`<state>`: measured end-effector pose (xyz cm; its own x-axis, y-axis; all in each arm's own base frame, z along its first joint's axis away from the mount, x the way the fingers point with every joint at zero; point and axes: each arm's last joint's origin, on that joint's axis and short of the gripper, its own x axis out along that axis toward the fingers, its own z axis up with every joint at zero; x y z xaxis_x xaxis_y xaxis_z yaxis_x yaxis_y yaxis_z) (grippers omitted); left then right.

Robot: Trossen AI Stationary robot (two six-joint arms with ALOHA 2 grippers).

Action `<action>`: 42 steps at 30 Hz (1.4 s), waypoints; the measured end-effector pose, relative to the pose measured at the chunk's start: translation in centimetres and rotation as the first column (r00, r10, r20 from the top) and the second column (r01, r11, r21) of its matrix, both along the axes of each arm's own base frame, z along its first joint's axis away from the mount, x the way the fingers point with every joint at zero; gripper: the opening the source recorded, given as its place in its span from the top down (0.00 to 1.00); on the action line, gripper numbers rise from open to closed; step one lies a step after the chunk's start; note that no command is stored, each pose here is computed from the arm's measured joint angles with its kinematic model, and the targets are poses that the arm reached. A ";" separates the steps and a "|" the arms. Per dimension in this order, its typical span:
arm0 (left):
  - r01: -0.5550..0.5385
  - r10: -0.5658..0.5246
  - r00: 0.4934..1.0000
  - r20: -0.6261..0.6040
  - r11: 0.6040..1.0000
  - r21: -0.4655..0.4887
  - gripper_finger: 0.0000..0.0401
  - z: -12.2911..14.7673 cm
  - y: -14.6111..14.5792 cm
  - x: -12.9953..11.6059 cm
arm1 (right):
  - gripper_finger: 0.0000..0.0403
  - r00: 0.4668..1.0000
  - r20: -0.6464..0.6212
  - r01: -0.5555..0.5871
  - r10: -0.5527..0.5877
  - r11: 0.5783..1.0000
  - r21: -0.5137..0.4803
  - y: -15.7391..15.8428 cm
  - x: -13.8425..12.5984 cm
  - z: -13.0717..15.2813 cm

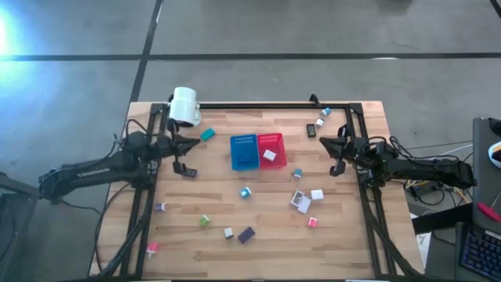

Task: Pick & Place Office items
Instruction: Put the white charger adapter into the red bin

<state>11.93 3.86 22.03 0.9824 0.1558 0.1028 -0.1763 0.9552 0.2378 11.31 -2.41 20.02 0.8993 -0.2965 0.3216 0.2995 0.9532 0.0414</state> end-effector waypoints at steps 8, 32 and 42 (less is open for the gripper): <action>0.034 -0.034 0.998 -0.045 0.999 -0.008 0.99 -1.7 0.1 0.0 | 0.98 0.999 -0.036 0.000 0.000 1.000 0.006 -0.1 0.3 -0.4; 0.007 -0.005 0.996 -0.084 1.000 0.019 0.96 -2.4 0.3 0.1 | 0.98 0.865 -0.456 -0.171 0.209 0.977 0.125 0.4 6.5 4.8; 0.008 -0.004 0.994 -0.108 0.999 0.035 0.99 -2.6 0.3 0.1 | 0.93 0.541 -0.791 -0.027 0.287 0.946 0.324 2.4 10.5 9.1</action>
